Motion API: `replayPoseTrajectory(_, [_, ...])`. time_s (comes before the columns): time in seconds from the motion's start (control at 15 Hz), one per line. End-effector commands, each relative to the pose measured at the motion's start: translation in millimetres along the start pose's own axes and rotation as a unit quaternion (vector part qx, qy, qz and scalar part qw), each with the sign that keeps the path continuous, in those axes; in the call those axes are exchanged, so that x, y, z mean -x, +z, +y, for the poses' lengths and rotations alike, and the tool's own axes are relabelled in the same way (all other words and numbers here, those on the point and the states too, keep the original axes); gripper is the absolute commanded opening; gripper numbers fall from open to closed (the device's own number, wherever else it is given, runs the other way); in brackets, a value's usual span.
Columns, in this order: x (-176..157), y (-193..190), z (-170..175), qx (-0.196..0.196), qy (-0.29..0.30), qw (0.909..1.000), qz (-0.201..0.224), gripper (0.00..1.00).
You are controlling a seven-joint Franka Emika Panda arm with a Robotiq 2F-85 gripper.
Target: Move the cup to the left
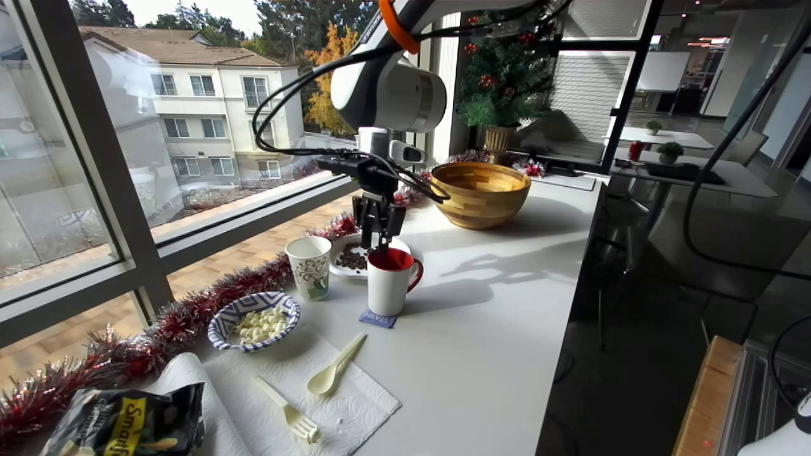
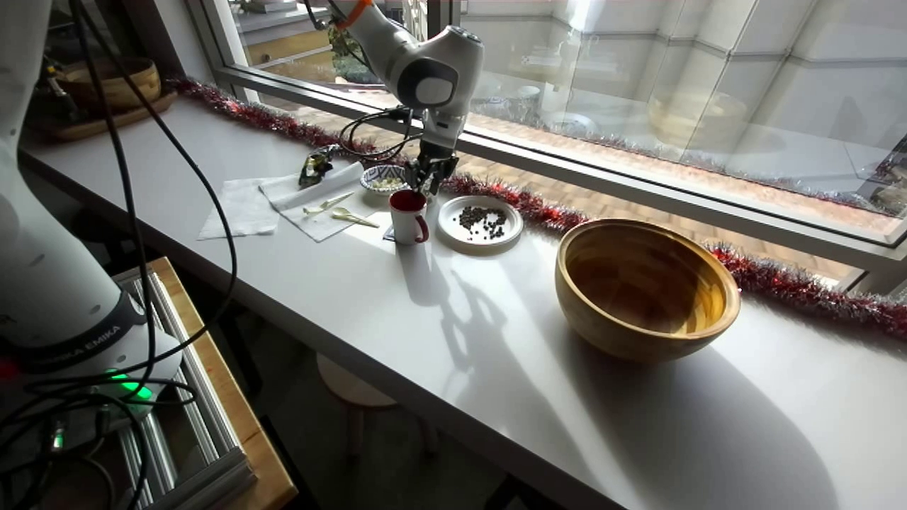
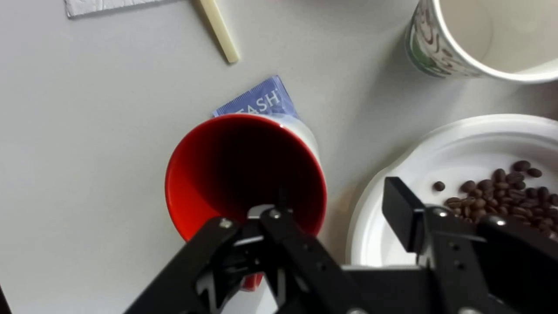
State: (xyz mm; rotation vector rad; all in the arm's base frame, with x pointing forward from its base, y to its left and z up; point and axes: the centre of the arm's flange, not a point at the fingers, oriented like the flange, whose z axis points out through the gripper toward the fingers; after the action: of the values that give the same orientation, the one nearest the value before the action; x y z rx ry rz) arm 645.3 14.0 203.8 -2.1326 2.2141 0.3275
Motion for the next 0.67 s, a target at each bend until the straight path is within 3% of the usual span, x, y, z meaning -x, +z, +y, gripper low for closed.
replayPoseTrajectory(0.0, [10.0, -24.4, 23.4, -0.043, -0.048, 0.9979, 0.001, 0.88])
replayPoseTrajectory(0.13, [18.7, -41.3, 41.3, -0.056, -0.092, 0.9941, 0.006, 0.99])
replayPoseTrajectory(0.33, [27.1, -56.7, 72.7, -0.044, -0.165, 0.9851, 0.021, 1.00])
replayPoseTrajectory(0.6, [37.9, -65.2, 122.9, -0.041, -0.266, 0.9614, 0.055, 1.00])
